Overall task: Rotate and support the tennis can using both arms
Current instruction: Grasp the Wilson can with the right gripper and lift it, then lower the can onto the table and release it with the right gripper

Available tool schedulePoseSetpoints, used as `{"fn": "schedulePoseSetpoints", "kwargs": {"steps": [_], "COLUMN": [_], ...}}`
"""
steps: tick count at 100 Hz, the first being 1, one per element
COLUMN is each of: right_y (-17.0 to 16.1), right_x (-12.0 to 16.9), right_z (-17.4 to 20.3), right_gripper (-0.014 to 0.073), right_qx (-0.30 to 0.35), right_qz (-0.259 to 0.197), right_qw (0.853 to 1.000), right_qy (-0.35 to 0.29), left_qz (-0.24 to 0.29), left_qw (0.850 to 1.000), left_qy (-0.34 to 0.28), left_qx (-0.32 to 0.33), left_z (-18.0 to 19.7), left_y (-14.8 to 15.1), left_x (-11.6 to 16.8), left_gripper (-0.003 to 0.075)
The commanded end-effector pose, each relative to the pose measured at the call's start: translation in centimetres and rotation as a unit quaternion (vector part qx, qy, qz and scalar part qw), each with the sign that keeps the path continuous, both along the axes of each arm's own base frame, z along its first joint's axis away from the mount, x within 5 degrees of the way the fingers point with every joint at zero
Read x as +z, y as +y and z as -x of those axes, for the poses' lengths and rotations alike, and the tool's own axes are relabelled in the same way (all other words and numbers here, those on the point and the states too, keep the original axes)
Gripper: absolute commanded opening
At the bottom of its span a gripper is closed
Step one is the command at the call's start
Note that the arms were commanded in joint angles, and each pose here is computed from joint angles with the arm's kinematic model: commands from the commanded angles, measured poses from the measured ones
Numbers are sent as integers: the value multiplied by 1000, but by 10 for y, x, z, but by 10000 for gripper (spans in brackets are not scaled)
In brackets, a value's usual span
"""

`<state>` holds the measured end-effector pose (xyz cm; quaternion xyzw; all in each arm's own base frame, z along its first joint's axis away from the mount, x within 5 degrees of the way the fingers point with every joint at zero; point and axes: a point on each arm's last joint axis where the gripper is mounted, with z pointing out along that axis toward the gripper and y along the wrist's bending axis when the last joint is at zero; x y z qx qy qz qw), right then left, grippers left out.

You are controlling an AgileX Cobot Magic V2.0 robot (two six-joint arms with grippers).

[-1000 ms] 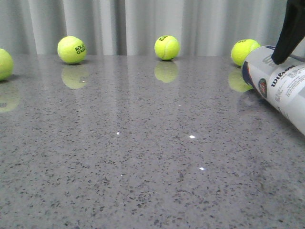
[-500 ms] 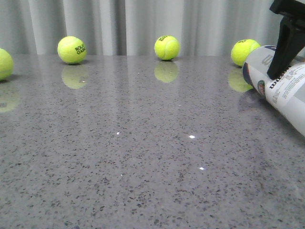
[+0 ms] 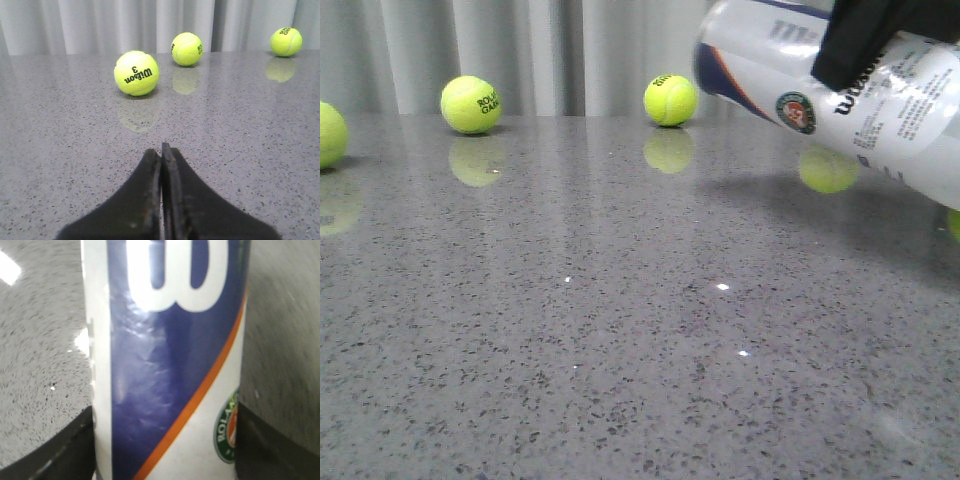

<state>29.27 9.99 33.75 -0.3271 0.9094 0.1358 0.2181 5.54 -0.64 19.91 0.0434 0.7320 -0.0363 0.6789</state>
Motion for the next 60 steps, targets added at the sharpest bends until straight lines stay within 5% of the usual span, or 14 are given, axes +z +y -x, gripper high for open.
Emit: {"fn": "schedulePoseSetpoints", "kwargs": {"steps": [1, 33, 60], "right_y": [16, 60, 69], "right_x": [19, 2, -21], "right_z": [2, -6, -18], "right_gripper": [364, 364, 364], "right_qx": [89, 310, 343], "right_qz": [21, 103, 116], "right_qw": [993, 930, 919], "right_qy": [-70, -168, -153], "left_qz": [6, 6, 6], "left_qw": [999, 999, 999], "left_qy": [-35, -35, -35], "left_qx": [2, 2, 2], "left_z": [1, 1, 1], "left_y": [0, 0, 0], "left_x": [-7, -7, -7], "left_gripper": [-21, -21, -21]}}
